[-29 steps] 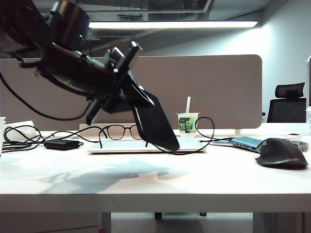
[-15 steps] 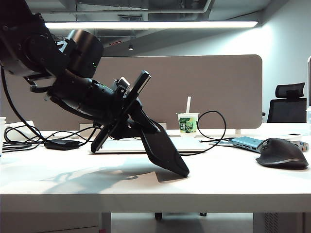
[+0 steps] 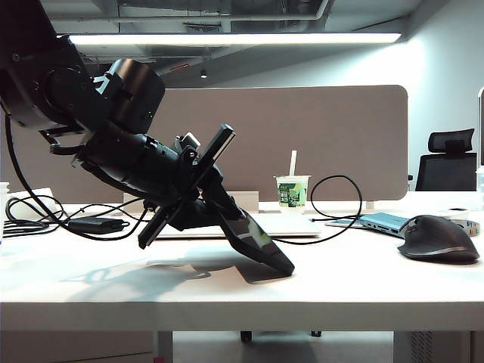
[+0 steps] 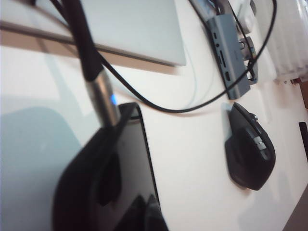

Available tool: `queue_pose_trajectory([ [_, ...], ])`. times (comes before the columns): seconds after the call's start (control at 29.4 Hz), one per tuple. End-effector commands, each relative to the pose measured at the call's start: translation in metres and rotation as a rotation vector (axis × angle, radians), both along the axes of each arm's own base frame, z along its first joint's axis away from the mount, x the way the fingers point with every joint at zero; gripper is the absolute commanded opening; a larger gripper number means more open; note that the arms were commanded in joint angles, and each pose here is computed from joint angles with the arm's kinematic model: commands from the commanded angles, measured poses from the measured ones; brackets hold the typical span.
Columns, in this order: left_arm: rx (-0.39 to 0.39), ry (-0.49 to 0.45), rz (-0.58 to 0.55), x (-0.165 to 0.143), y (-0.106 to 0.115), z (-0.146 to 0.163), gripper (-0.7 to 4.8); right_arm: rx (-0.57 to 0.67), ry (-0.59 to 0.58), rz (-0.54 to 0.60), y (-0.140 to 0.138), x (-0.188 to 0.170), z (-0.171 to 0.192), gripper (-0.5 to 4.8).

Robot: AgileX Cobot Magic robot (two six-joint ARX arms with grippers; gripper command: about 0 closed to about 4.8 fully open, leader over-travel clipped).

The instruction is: Pick up the black phone, pick up the charger plug, insert the charger plug into the phone's charging port, and finally place the connected phone back on the desk.

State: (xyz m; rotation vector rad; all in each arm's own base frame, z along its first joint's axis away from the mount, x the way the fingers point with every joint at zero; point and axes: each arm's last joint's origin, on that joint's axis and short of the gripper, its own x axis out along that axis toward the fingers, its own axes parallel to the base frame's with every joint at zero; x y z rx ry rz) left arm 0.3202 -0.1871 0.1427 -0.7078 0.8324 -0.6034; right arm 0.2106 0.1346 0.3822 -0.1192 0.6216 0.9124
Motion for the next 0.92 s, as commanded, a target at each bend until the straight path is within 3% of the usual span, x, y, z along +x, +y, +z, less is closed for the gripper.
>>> queue_pose_trajectory([
  [0.03,0.029,-0.013,0.027,0.000,0.001,0.000,0.99,0.003,-0.006,0.003,0.000,-0.001,0.002,-0.06],
  [0.24,0.047,-0.014,0.024,0.000,0.001,-0.002,2.47,-0.007,0.012,0.003,0.000,-0.001,-0.001,-0.06],
  [0.58,0.088,-0.039,-0.007,-0.001,0.002,-0.002,2.48,-0.010,0.015,0.001,0.000,0.000,-0.001,-0.06],
  [0.92,0.281,-0.107,-0.054,-0.012,0.011,0.014,2.48,-0.035,0.041,-0.009,0.002,0.004,-0.007,-0.06],
])
